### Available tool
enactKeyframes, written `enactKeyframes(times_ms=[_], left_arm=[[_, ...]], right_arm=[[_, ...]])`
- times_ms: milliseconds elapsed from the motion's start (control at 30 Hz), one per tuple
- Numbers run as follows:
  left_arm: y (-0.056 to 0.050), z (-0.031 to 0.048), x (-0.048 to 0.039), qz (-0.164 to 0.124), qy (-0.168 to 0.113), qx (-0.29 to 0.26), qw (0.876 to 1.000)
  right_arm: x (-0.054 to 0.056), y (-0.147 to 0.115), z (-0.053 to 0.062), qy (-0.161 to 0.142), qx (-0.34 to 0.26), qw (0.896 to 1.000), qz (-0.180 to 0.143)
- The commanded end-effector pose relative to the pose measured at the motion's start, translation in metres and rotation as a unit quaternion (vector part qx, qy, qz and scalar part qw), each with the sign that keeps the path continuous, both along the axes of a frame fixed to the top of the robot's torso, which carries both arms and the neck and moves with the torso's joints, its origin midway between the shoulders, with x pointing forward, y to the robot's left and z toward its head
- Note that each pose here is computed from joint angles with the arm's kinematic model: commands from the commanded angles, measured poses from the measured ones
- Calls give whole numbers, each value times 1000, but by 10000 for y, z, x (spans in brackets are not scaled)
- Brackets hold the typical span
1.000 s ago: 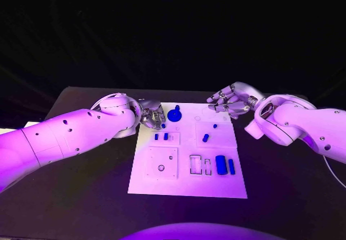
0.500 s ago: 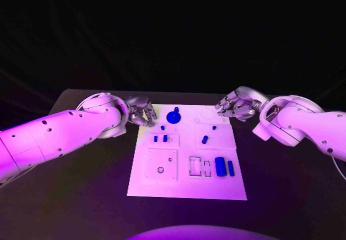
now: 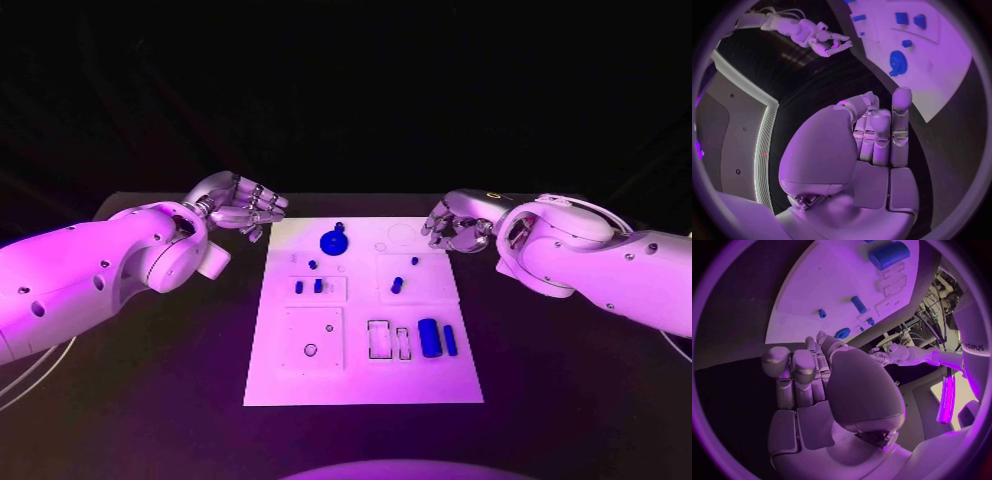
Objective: Assemble the parts on the task board
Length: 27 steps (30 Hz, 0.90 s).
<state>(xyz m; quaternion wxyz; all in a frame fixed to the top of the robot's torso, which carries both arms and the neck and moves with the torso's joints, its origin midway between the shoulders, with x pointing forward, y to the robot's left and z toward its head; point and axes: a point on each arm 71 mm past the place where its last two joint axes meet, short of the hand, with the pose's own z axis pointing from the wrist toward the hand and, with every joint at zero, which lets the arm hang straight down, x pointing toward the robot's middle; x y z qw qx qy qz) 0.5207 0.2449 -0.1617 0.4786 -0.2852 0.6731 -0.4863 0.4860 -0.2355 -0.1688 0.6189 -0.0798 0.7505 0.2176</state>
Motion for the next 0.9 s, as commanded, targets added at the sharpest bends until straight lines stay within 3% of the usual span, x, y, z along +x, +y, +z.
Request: enactKeyframes(times_ms=[33,367,667,900], left_arm=[[-3,52,-56,38,21,-173,984],[-116,-5,-223,29,67,-264,962],[-261,-10,-327,7,82,-281,956],[-307,-18,-357,0,87,-283,955]], right_arm=[[-30,79,-57,-34,-74,997,19],[-49,256,-218,-23,-79,996,45],[-53,341,-325,-18,-86,994,61],[-43,374,-364,-23,-107,992,65]])
